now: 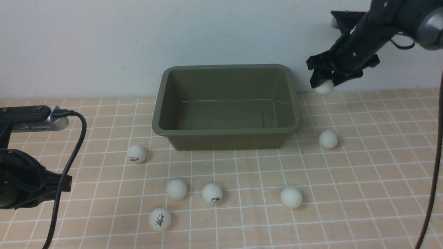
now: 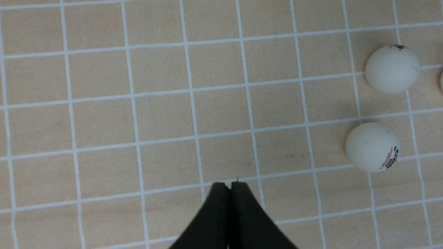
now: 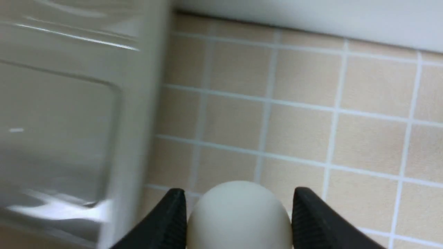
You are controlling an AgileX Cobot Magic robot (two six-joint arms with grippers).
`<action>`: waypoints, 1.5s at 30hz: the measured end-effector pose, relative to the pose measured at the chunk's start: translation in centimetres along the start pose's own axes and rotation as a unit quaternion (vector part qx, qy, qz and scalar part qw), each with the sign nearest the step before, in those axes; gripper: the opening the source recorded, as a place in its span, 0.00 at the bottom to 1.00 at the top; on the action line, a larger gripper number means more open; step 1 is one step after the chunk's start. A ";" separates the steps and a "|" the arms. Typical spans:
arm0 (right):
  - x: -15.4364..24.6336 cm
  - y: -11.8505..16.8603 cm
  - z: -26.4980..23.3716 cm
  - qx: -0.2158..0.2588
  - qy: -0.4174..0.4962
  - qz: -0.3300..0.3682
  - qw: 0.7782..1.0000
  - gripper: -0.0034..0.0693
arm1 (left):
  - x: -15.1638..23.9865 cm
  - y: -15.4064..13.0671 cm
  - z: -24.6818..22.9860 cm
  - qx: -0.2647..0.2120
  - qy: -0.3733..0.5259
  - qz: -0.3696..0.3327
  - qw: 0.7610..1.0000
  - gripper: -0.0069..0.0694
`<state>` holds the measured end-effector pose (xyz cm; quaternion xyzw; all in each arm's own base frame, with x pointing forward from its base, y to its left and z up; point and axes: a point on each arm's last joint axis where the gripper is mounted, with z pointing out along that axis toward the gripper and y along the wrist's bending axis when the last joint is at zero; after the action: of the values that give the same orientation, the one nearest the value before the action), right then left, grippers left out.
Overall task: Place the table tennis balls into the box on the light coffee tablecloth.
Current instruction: 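Release the ping pong ball into the bin and lift the gripper away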
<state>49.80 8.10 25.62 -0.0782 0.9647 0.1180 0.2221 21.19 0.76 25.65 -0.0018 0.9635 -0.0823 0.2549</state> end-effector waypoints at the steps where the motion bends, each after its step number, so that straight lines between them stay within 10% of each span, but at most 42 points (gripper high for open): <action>1: -0.2 0.3 -0.4 -0.009 -0.004 0.002 1.000 0.54 | 0.0 0.0 0.0 0.000 0.001 0.000 1.000 0.00; 18: 1.3 10.8 2.4 -0.116 0.028 -0.088 0.989 0.54 | 0.0 0.0 0.0 0.000 0.001 0.002 1.000 0.00; 45: 1.7 10.9 5.3 -0.102 0.045 -0.102 0.989 0.60 | 0.2 0.0 0.0 0.002 0.009 0.003 1.000 0.00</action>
<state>48.26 19.79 22.33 -0.2034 0.9435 0.1892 0.1806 21.05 0.72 25.58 0.0021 0.9654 -0.0835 0.2469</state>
